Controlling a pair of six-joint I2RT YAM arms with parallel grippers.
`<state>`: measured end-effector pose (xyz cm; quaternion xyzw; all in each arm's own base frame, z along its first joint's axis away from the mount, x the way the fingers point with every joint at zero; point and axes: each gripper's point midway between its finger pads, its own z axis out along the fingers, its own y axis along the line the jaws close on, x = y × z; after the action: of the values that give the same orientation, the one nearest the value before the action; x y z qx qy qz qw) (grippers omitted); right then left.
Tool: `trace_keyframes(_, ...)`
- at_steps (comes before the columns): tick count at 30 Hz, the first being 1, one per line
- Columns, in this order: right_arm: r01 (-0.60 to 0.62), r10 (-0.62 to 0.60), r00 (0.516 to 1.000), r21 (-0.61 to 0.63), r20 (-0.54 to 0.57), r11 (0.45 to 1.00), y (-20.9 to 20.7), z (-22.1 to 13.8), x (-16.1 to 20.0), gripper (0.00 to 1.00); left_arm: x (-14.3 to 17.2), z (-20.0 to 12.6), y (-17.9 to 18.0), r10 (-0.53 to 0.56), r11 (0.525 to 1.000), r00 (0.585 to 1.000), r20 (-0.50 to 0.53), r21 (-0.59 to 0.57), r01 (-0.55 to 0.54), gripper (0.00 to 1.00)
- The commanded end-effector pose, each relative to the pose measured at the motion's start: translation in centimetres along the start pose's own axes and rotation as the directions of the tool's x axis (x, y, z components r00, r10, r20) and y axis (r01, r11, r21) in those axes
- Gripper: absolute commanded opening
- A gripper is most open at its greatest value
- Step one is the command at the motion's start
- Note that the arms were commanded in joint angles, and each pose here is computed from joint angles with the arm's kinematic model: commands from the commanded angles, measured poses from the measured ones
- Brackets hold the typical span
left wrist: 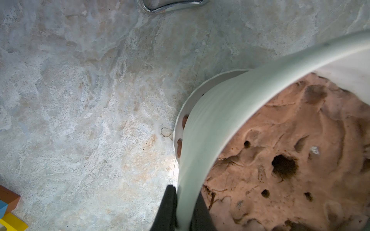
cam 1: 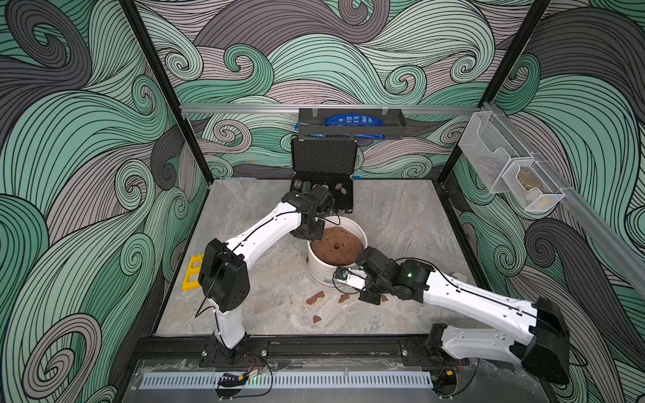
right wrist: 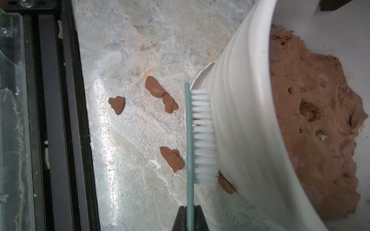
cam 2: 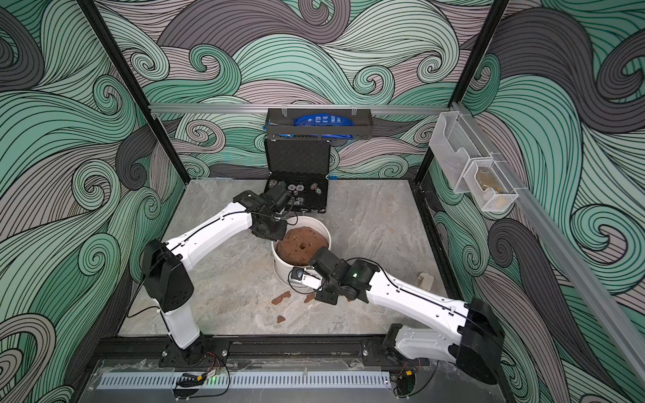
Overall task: Scrub the dried mud off the ceramic pot
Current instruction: Brush off the soil from the pot.
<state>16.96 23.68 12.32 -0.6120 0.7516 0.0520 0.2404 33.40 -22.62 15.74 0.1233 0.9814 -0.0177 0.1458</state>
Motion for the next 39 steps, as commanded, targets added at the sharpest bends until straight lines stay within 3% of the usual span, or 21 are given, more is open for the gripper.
trace_keyframes(1, -0.032, 0.033, 0.999, 0.065, -0.022, 0.997, -1.0, 0.4, 0.1, 0.00, -0.2, 1.1, -0.9, 0.036, 0.998, 0.999, -0.021, 0.052, -0.035, 0.07)
trace_keyframes(13, 0.053, -0.050, 0.986, 0.012, -0.161, 0.999, 1.7, 2.0, 3.1, 0.00, -0.9, 0.8, -1.0, 0.080, 0.994, 0.997, -0.002, 0.077, -0.080, 0.07)
trace_keyframes(18, 0.052, -0.053, 0.997, -0.016, -0.059, 0.999, 2.0, -0.3, 1.1, 0.00, -1.8, 0.7, -0.9, 0.213, 0.973, 0.976, 0.048, 0.084, -0.216, 0.08)
trace_keyframes(26, 0.064, -0.063, 0.997, -0.018, 0.049, 0.998, 2.2, -2.9, 0.1, 0.00, -2.9, 0.8, -0.3, 0.494, 0.867, 0.867, 0.069, 0.038, -0.497, 0.09)
trace_keyframes(33, 0.017, -0.017, 0.999, 0.016, 0.032, 1.000, 0.5, -2.4, 0.4, 0.00, -3.0, 1.2, -0.8, 0.548, 0.830, 0.834, 0.068, 0.083, -0.552, 0.09)
trace_keyframes(39, 0.004, -0.004, 1.000, 0.029, -0.003, 1.000, 0.1, -1.1, 0.9, 0.00, -2.9, 1.3, -0.9, 0.533, 0.838, 0.843, 0.065, 0.097, -0.537, 0.10)
